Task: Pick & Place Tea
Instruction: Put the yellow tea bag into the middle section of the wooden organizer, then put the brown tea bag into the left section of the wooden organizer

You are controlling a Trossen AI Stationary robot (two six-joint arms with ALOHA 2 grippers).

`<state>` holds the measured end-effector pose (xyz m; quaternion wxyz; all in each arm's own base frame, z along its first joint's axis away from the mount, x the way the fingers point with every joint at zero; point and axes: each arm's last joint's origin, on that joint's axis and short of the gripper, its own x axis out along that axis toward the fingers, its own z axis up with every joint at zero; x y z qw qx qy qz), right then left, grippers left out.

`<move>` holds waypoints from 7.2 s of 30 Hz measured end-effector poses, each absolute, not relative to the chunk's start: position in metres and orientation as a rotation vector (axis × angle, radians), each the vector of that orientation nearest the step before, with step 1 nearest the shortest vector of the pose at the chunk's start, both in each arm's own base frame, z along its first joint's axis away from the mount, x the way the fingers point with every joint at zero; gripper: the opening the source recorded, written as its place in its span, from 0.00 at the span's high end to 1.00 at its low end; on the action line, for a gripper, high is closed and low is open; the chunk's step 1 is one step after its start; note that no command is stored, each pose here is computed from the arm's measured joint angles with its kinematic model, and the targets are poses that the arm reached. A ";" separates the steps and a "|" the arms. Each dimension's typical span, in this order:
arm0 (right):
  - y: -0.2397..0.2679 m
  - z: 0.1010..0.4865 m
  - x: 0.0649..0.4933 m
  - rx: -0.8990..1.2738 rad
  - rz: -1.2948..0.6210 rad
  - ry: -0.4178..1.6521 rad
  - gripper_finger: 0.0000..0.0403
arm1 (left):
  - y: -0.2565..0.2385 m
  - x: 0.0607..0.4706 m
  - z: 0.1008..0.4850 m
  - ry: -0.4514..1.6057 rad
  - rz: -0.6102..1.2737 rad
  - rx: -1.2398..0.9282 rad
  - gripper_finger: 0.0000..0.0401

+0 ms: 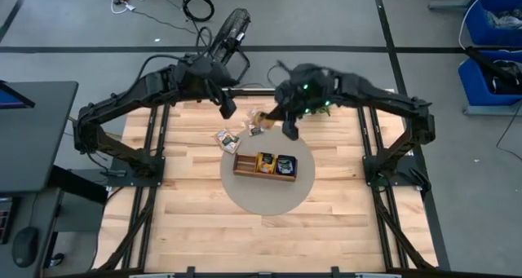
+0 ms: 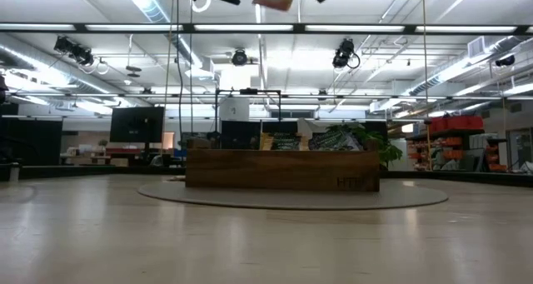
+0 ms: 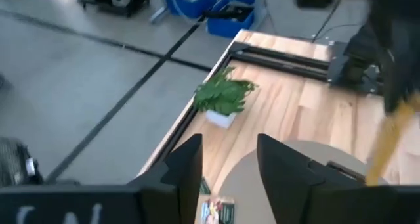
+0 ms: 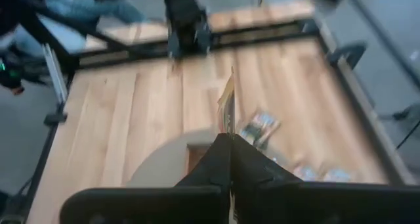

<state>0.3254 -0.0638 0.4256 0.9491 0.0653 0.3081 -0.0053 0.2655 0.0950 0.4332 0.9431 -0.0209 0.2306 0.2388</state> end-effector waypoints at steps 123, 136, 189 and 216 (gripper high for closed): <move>-0.016 0.356 0.272 0.203 -0.319 0.629 0.60 | 0.142 0.233 0.263 0.938 0.631 -0.645 0.46; -0.016 0.345 0.283 0.164 -0.292 0.683 0.60 | 0.154 0.244 0.216 0.952 0.688 -0.838 0.22; -0.016 0.343 0.283 0.138 -0.284 0.703 0.60 | 0.165 0.259 0.167 1.111 0.797 -0.789 0.93; -0.037 0.364 0.324 0.214 -0.406 0.238 0.44 | 0.121 0.257 0.334 -0.011 0.658 -0.720 0.95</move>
